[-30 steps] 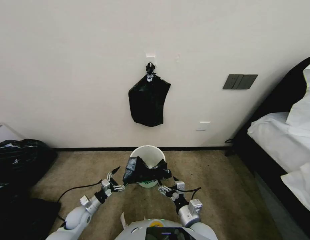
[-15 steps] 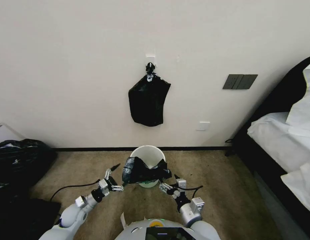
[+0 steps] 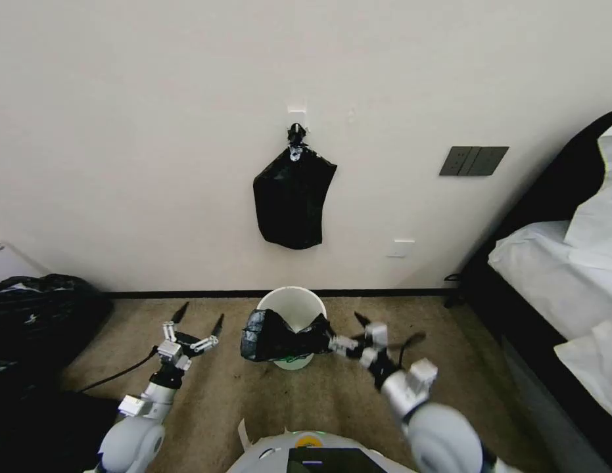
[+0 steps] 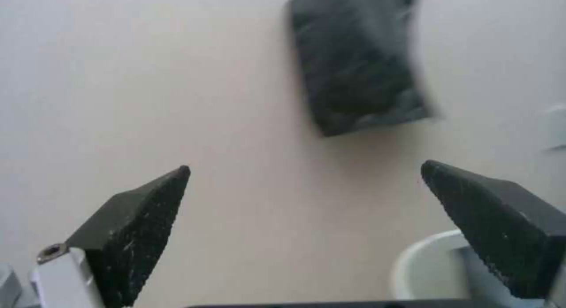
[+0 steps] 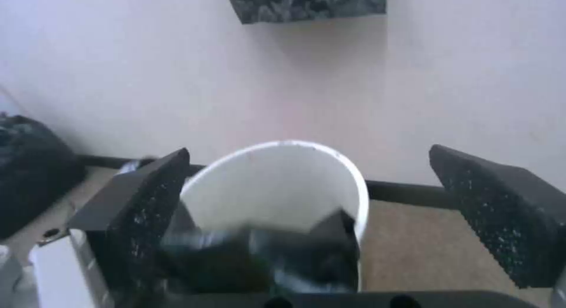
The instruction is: Place a trash bag onto the trash bin.
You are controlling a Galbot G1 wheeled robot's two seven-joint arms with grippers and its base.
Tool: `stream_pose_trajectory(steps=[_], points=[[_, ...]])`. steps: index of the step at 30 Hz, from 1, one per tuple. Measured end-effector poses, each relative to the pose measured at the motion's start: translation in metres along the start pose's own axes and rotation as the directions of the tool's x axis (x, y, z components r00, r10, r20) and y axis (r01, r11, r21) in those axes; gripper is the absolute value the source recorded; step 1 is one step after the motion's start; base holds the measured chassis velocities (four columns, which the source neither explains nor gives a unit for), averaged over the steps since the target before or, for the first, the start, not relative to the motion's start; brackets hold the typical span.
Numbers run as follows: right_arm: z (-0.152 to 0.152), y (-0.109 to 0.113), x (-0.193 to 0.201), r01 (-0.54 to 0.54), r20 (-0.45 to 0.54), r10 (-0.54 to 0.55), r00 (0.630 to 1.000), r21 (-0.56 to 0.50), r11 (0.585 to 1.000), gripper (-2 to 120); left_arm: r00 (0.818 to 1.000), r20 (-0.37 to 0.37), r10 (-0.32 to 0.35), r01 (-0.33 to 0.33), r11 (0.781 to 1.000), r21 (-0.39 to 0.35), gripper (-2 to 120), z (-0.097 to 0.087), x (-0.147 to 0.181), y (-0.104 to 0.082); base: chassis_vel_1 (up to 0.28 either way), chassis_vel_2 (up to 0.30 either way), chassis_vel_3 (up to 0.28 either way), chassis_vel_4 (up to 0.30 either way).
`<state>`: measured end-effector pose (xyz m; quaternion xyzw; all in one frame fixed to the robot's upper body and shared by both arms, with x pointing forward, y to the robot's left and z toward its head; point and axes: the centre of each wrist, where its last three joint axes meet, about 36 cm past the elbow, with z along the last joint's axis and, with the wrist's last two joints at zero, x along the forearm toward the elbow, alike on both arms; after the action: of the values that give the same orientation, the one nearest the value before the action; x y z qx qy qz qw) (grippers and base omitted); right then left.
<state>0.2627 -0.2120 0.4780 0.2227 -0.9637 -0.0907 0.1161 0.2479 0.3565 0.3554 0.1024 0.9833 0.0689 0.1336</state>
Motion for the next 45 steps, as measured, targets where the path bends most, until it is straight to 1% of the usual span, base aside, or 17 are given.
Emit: stream_pose_trajectory(steps=[2, 3, 7, 10, 11, 12, 13, 17, 18, 23, 25, 26, 30, 31, 35, 41, 45], points=[[-0.027, -0.022, -0.024, 0.044, -0.051, -0.044, 0.998, 0.003, 0.999, 100, 0.997, -0.036, -0.066, 0.065, 0.997, -0.031, 100, -0.007, 0.003, -0.009, 0.0, 0.0, 0.0, 0.0], [-0.027, -0.022, -0.024, 0.044, -0.051, -0.044, 0.998, 0.003, 0.999, 100, 0.997, -0.036, -0.066, 0.065, 0.997, -0.031, 100, -0.007, 0.003, -0.009, 0.0, 0.0, 0.0, 0.0], [-0.062, -0.052, -0.072, 0.161, -0.153, -0.151, 0.977, 0.058, 0.985, 100, 0.988, -0.086, -0.128, 0.126, 0.992, -0.029, 100, -0.014, 0.016, -0.027, 0.0, 0.0, 0.0, 0.0], [-0.069, -0.058, -0.089, 0.192, -0.179, -0.175, 0.968, 0.083, 0.978, 100, 0.984, -0.104, -0.146, 0.143, 0.989, -0.027, 100, -0.016, 0.02, -0.032, 0.0, 0.0, 0.0, 0.0], [-0.071, -0.068, -0.117, 0.221, -0.217, -0.193, 0.957, 0.111, 0.969, 100, 0.975, -0.138, -0.174, 0.171, 0.985, -0.034, 100, -0.018, 0.027, -0.041, 0.0, 0.0, 0.0, 0.0], [-0.071, -0.072, -0.129, 0.228, -0.233, -0.196, 0.953, 0.119, 0.966, 100, 0.971, -0.152, -0.186, 0.183, 0.982, -0.037, 100, -0.018, 0.029, -0.045, 0.0, 0.0, 0.0, 0.0], [-0.071, -0.072, -0.129, 0.228, -0.233, -0.196, 0.953, 0.119, 0.966, 100, 0.971, -0.152, -0.186, 0.183, 0.982, -0.037, 100, -0.018, 0.029, -0.045, 0.0, 0.0, 0.0, 0.0], [-0.066, -0.075, -0.191, 0.278, -0.332, -0.217, 0.918, 0.149, 0.949, 100, 0.951, -0.194, -0.241, 0.24, 0.97, -0.03, 100, -0.028, 0.038, -0.062, 0.0, 0.0, 0.0, 0.0], [-0.066, -0.075, -0.191, 0.278, -0.332, -0.217, 0.918, 0.149, 0.949, 100, 0.951, -0.194, -0.241, 0.24, 0.97, -0.03, 100, -0.028, 0.038, -0.062, 0.0, 0.0, 0.0, 0.0], [-0.077, -0.071, -0.238, 0.313, -0.408, -0.204, 0.89, 0.22, 0.924, 100, 0.947, -0.202, -0.251, 0.252, 0.968, -0.021, 100, -0.034, 0.043, -0.069, 0.0, 0.0, 0.0, 0.0], [-0.077, -0.084, -0.278, 0.321, -0.491, -0.16, 0.857, 0.265, 0.909, 100, 0.946, -0.209, -0.249, 0.253, 0.967, -0.011, 100, -0.033, 0.045, -0.077, 0.0, 0.0, 0.0, 0.0], [-0.077, -0.084, -0.278, 0.321, -0.491, -0.16, 0.857, 0.265, 0.909, 100, 0.946, -0.209, -0.249, 0.253, 0.967, -0.011, 100, -0.033, 0.045, -0.077, 0.0, 0.0, 0.0, 0.0], [-0.07, -0.094, -0.306, 0.392, -0.598, -0.163, 0.785, 0.276, 0.877, 100, 0.947, -0.211, -0.243, 0.249, 0.968, 0.001, 100, -0.033, 0.045, -0.083, 0.0, 0.0, 0.0, 0.0], [-0.07, -0.094, -0.306, 0.392, -0.598, -0.163, 0.785, 0.276, 0.877, 100, 0.947, -0.211, -0.243, 0.249, 0.968, 0.001, 100, -0.033, 0.045, -0.083, 0.0, 0.0, 0.0, 0.0], [-0.064, -0.093, -0.322, 0.446, -0.652, -0.183, 0.736, 0.264, 0.855, 100, 0.95, -0.205, -0.237, 0.243, 0.97, 0.007, 100, -0.034, 0.043, -0.086, 0.0, 0.0, 0.0, 0.0], [-0.06, -0.089, -0.339, 0.464, -0.669, -0.175, 0.723, 0.281, 0.84, 100, 0.951, -0.204, -0.232, 0.24, 0.971, 0.012, 100, -0.035, 0.042, -0.089, 0.0, 0.0, 0.0, 0.0], [-0.057, -0.087, -0.347, 0.488, -0.683, -0.166, 0.711, 0.309, 0.817, 99, 0.951, -0.202, -0.233, 0.241, 0.97, 0.015, 100, -0.036, 0.043, -0.091, 0.0, 0.0, 0.0, 0.0]])
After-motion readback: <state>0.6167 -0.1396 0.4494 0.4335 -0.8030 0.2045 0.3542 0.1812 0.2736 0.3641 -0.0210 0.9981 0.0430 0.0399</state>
